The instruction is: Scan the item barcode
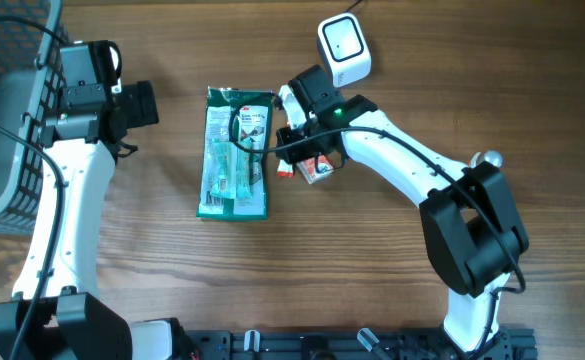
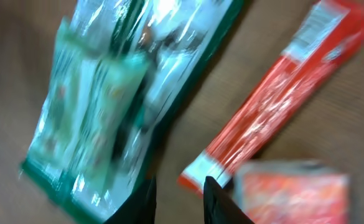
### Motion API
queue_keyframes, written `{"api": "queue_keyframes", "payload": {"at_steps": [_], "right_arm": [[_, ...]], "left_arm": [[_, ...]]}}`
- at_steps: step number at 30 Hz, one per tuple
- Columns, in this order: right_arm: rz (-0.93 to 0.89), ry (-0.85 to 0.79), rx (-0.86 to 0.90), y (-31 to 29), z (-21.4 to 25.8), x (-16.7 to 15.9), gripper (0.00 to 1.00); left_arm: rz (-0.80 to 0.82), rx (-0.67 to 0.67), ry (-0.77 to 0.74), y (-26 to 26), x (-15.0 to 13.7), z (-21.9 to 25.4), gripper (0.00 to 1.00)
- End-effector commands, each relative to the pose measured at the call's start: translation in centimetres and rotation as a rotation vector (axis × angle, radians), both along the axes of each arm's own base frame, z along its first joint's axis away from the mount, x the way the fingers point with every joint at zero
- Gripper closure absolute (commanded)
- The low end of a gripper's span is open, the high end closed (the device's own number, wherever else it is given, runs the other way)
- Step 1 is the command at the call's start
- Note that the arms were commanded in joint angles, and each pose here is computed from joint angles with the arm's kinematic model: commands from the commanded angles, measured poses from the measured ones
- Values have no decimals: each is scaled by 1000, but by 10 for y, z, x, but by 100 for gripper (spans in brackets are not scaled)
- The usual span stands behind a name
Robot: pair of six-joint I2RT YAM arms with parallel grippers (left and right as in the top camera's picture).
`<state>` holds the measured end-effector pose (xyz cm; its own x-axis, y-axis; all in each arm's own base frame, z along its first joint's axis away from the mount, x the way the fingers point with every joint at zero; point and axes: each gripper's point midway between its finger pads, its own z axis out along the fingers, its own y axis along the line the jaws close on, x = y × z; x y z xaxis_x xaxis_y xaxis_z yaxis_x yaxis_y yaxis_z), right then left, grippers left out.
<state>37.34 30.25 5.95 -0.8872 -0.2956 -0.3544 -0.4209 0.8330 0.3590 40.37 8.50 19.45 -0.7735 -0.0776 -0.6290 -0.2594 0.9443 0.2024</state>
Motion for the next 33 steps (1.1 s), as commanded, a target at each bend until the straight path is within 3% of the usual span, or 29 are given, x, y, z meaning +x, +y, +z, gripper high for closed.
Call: {"api": "queue_keyframes", "payload": {"at_steps": [1,8,9,11,12,16,20,25,33], "right_arm": [[-143,-81,-86,-16,-6,28,69],[-220,-4,-72,-13,-34,28,67],[-202,35,-75,-12,-41,20,69],[-200,92,-120,-21,-47,6,84],[-199,117,-139,-25,-49,0,85],[-123,208,-244,-45,-57,-30,77],[-27,249,-301,-56,-58,-49,76],[-9,251,-298,-57,-36,-52,76],[-28,248,-328,-80,-4,-59,68]], "left_arm": [[-4,6,-4,0,1,2,0],[-4,6,-3,1,1,2,0],[-4,6,-3,1,1,2,0],[-4,6,-3,1,1,2,0],[-4,6,-3,1,1,2,0],[-4,6,-3,1,1,2,0],[-4,6,-3,1,1,2,0],[-5,6,-3,0,1,2,0],[-4,6,-3,1,1,2,0]]}}
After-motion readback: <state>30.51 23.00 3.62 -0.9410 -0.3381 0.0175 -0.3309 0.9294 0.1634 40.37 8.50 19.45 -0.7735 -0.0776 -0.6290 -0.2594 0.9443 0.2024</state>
